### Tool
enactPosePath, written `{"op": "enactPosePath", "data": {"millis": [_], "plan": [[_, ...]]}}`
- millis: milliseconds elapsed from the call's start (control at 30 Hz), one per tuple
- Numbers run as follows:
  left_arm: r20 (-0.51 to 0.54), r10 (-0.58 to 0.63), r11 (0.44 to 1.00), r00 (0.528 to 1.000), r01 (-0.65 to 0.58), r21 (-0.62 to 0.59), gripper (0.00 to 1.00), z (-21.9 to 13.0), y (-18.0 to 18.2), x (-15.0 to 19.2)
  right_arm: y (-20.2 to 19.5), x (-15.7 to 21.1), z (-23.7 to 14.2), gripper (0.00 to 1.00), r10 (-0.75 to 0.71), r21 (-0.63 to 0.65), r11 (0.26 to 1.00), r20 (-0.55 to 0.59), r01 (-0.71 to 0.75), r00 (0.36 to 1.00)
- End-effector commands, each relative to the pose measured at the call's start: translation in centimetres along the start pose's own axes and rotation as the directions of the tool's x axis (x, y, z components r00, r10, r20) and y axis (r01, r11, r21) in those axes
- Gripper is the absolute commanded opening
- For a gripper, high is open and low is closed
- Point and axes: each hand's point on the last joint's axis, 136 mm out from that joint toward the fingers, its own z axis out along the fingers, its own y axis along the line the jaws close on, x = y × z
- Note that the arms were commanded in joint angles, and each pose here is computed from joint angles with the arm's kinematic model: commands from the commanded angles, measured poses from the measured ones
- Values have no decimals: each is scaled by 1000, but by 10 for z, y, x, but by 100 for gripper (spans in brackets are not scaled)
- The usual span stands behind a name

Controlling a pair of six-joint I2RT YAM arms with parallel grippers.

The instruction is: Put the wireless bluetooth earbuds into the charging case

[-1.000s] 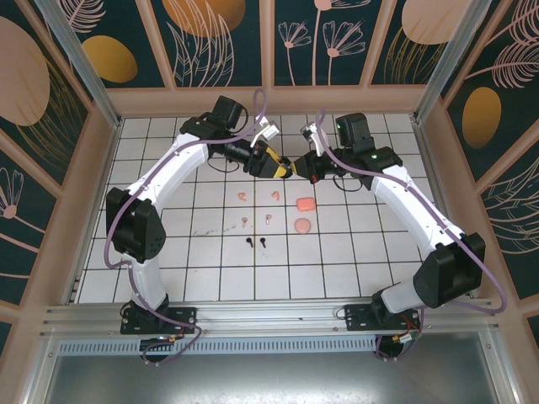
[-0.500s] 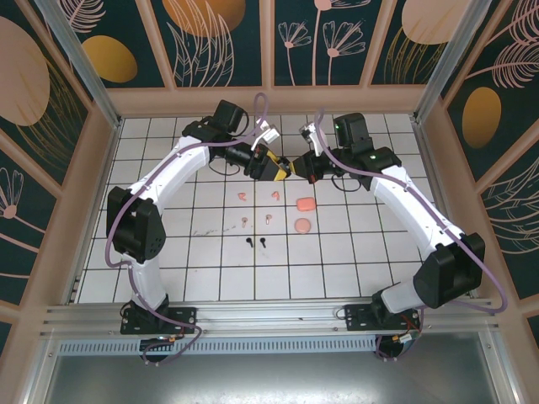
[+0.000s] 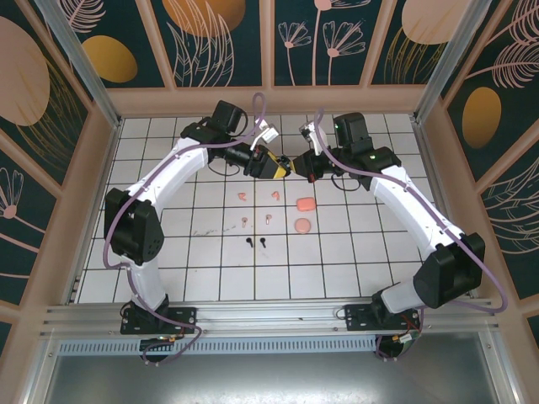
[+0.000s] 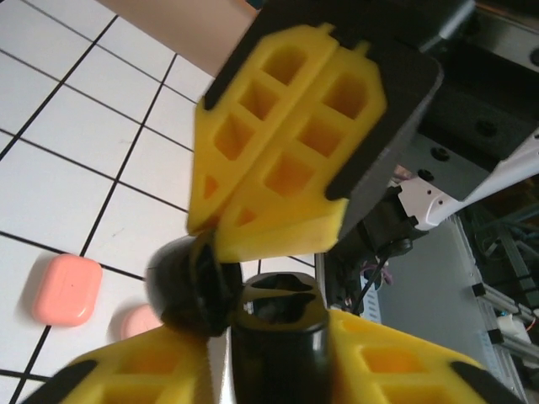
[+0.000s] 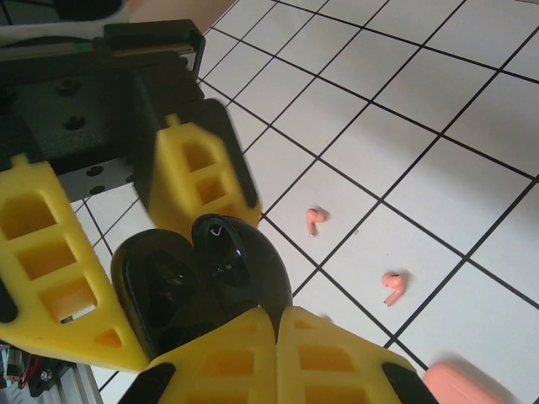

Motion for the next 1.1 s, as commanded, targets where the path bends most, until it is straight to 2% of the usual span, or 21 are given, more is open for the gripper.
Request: {"op": "enactPosePath", "data": {"millis": [0,33,67,167,233,300,467,600,733,833,933,1067], "plan": [[35,58,998,998,-59,19,26,-5,-15,-9,11,-18,-4,0,-22,-25,999,45,23,999],[40,61,998,997,-62,18,22,-5,-15,-10,12,-20,-5,0,-20,-23,1000,49,22,999],[47,62,998,997,-63,15,19,-5,-15,-11,12,-22,-6,5,-19,-17,1000,57,20,998],[78,67,998,995,-67,-9,13,-6,-13,-14,14,-28,-14,39,-12,0,1000,92,12,996],[109,83,996,991,-77,-51,7,-9,-11,-19,17,-31,-24,53,-4,15,1000,119,2,993],[141,93,991,986,-79,-106,1,-12,-7,-21,22,-29,-34,61,10,20,1000,141,-13,990],[258,191,950,947,-112,-292,0,-40,-13,-35,26,4,-48,64,125,43,990,146,-132,981],[379,283,884,881,-87,-459,0,-71,-18,-44,19,47,-37,64,245,97,962,113,-256,963],[488,389,805,782,-31,-593,0,-107,-28,-48,25,85,-6,64,310,110,943,47,-313,950],[530,451,739,718,33,-673,0,-132,-29,-45,34,105,21,63,339,121,934,1,-337,941],[542,514,692,665,54,-720,0,-146,-31,-39,44,121,50,62,353,146,928,-50,-343,934],[600,550,643,582,163,-748,0,-170,-29,-31,56,142,91,59,336,201,931,-154,-304,929]]}}
